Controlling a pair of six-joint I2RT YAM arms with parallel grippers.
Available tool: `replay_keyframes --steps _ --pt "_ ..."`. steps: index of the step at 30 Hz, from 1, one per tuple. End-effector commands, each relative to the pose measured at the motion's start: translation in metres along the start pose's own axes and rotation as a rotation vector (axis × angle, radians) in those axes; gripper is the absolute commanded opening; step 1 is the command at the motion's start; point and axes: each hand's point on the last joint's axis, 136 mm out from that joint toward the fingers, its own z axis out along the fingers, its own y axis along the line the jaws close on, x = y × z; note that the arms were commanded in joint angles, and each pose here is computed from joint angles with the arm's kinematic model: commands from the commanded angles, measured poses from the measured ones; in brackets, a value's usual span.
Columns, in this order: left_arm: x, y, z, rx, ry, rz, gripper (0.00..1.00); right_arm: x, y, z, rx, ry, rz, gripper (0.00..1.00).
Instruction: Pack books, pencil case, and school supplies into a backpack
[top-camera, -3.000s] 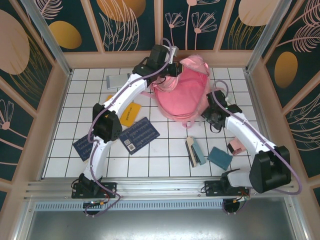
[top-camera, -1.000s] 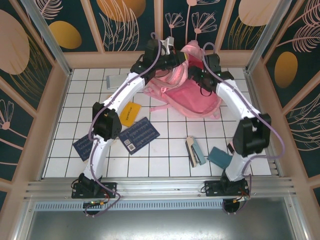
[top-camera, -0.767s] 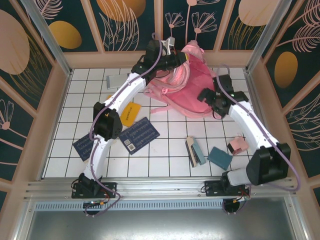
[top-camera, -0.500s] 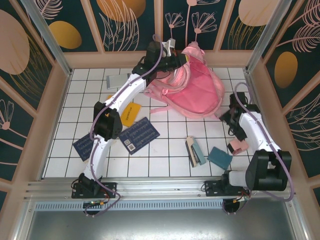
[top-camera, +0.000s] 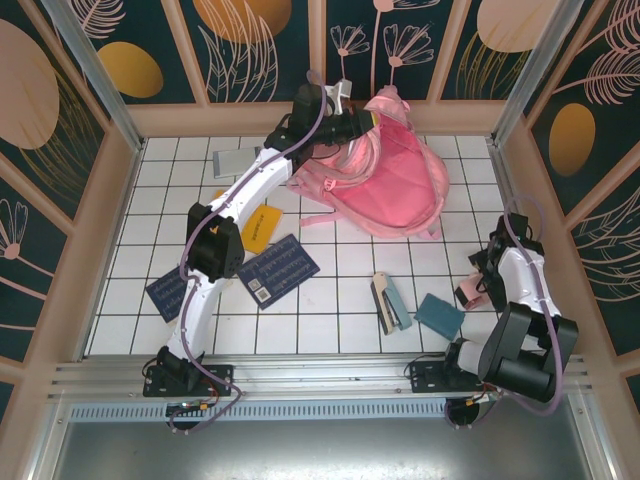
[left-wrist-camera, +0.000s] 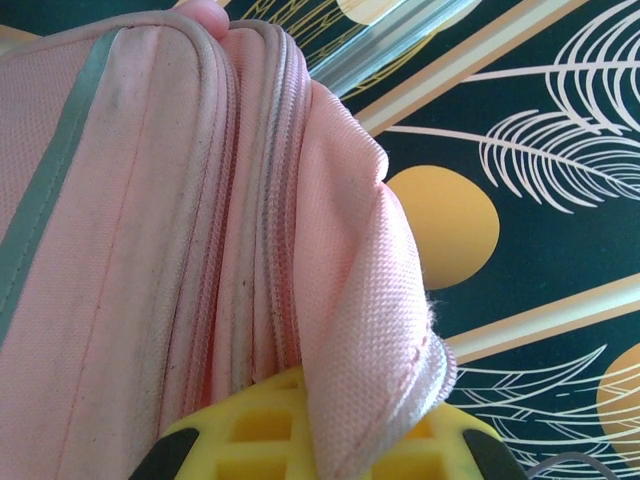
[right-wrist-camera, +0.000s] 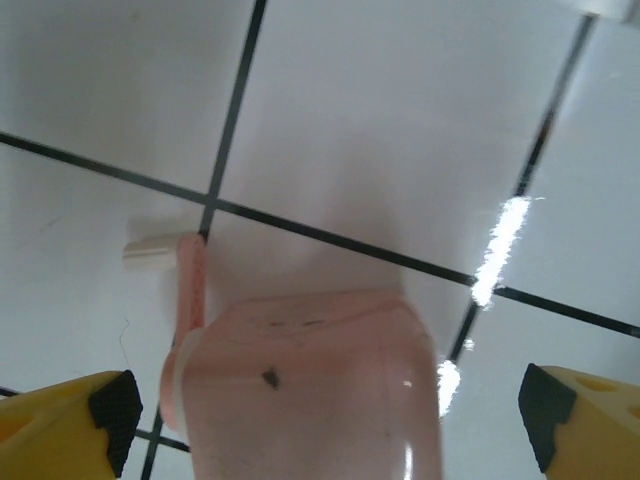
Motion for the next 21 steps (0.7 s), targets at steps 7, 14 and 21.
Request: replay_keyframes --steps 7,14,21 --pt "-0.038 -0.027 -0.025 0.047 -0.115 0.024 0.00 0.019 0.055 0.002 -0.362 0.072 -0.096 0.99" --pt "-0.033 -0.022 -0.029 0.035 -0.116 0.015 0.00 0.029 0.078 0.011 -0.417 0.121 -0.100 0.99" --pt "-0.030 -0.026 -0.036 0.030 -0.111 0.035 0.00 0.040 0.102 0.016 -0.313 0.125 -0.235 0.99"
